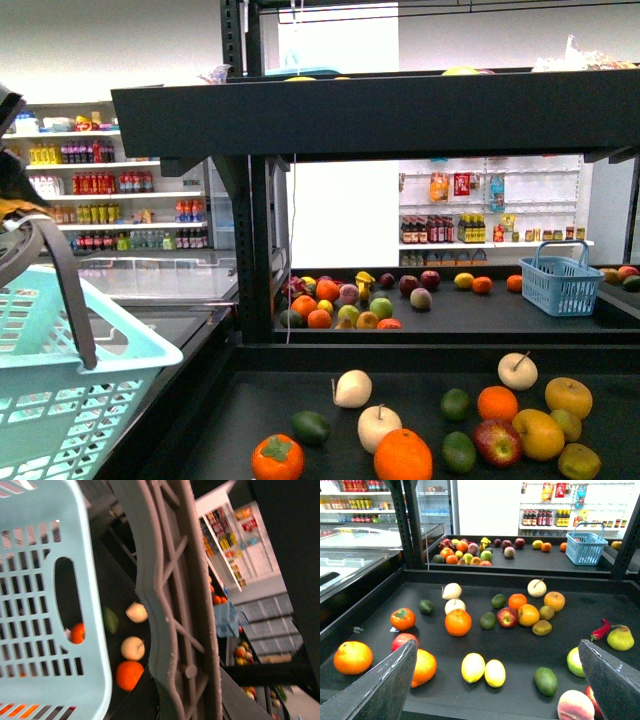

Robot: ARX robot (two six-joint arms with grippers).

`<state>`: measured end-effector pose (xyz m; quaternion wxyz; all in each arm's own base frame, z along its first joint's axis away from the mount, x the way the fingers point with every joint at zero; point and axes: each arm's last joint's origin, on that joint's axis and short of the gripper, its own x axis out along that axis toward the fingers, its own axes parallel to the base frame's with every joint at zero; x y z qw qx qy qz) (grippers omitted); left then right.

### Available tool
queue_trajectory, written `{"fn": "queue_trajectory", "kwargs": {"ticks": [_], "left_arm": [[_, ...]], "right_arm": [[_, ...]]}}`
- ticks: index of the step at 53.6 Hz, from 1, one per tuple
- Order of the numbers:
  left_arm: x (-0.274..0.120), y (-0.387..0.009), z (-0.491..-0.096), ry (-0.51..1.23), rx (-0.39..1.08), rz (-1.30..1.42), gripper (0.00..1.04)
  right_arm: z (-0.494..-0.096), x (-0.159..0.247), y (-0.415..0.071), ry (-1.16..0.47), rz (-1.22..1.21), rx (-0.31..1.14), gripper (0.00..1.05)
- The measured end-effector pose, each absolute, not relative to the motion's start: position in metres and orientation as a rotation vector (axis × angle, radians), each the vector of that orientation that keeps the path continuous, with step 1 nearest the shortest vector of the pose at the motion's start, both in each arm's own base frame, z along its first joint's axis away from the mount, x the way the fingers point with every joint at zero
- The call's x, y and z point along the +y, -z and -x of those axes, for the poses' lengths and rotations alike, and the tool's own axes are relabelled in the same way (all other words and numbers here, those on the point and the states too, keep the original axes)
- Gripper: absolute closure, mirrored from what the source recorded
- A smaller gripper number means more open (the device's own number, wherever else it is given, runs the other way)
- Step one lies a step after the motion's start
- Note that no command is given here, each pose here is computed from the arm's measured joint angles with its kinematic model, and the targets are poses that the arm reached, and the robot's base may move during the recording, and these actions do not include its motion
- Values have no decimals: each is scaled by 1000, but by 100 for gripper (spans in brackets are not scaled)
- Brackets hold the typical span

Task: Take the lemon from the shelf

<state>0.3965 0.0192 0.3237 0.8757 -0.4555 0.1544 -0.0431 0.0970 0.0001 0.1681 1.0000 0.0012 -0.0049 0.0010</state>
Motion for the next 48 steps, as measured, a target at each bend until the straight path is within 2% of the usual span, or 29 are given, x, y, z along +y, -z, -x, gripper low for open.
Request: {"fn": "queue_trajectory", "kwargs": {"ticks": [11, 31, 48], "left_arm": [[-33, -321, -383, 285, 407, 872, 97], [-121, -306, -367, 593, 494, 766, 97], [-162, -267, -378, 650, 572, 735, 97]], "right_arm": [[-97, 0, -168, -2, -2, -10, 8], [-97, 0, -168, -2, -2, -10, 8], [-97, 0, -168, -2, -2, -10, 8]]}}
